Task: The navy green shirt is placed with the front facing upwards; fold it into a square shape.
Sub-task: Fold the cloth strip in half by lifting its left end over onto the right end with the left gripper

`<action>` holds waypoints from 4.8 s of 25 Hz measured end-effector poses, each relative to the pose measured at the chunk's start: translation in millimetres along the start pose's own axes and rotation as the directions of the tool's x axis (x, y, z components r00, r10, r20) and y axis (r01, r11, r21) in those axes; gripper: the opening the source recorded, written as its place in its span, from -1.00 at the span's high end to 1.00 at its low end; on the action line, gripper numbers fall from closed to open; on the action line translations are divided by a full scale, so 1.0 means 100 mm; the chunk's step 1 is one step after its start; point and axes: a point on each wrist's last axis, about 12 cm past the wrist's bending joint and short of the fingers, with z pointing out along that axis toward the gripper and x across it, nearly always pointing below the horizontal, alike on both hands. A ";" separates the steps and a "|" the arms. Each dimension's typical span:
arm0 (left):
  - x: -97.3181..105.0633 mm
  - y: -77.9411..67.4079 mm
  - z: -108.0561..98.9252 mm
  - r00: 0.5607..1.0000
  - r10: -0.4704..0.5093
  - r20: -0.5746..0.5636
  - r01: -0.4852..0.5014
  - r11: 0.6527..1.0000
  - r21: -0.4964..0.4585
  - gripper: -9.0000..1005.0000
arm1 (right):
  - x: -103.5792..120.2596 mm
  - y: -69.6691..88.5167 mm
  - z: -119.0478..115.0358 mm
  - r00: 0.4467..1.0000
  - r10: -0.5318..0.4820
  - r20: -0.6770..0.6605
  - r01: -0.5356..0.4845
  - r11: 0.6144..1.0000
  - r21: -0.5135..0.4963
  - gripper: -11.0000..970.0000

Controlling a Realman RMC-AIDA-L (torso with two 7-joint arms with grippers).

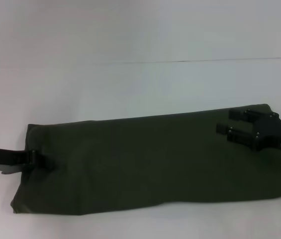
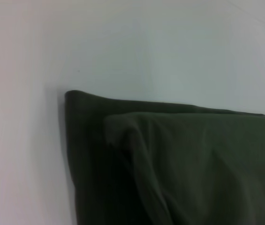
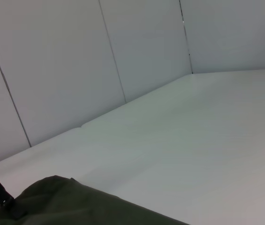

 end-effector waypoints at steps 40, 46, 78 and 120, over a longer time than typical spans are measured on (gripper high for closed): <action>0.03 -0.03 -0.35 0.997 -0.031 0.064 0.020 0.986 0.163 -0.78 | 0.00 -0.02 0.02 1.000 -0.002 -0.008 0.002 1.000 0.012 -0.37; 0.10 0.09 -0.24 0.997 -0.060 0.054 0.053 0.991 0.123 -0.77 | -0.01 -0.02 0.03 1.000 -0.004 -0.010 0.005 1.000 0.009 -0.37; -0.01 0.15 -0.34 0.996 -0.014 0.093 0.017 0.999 -0.035 -0.75 | 0.02 -0.01 0.01 1.000 0.004 -0.011 -0.004 1.000 0.012 -0.37; 0.05 0.09 -0.07 1.000 -0.018 0.018 0.020 0.998 -0.068 -0.72 | 0.03 0.01 0.00 1.000 0.008 -0.010 -0.008 1.000 0.005 -0.37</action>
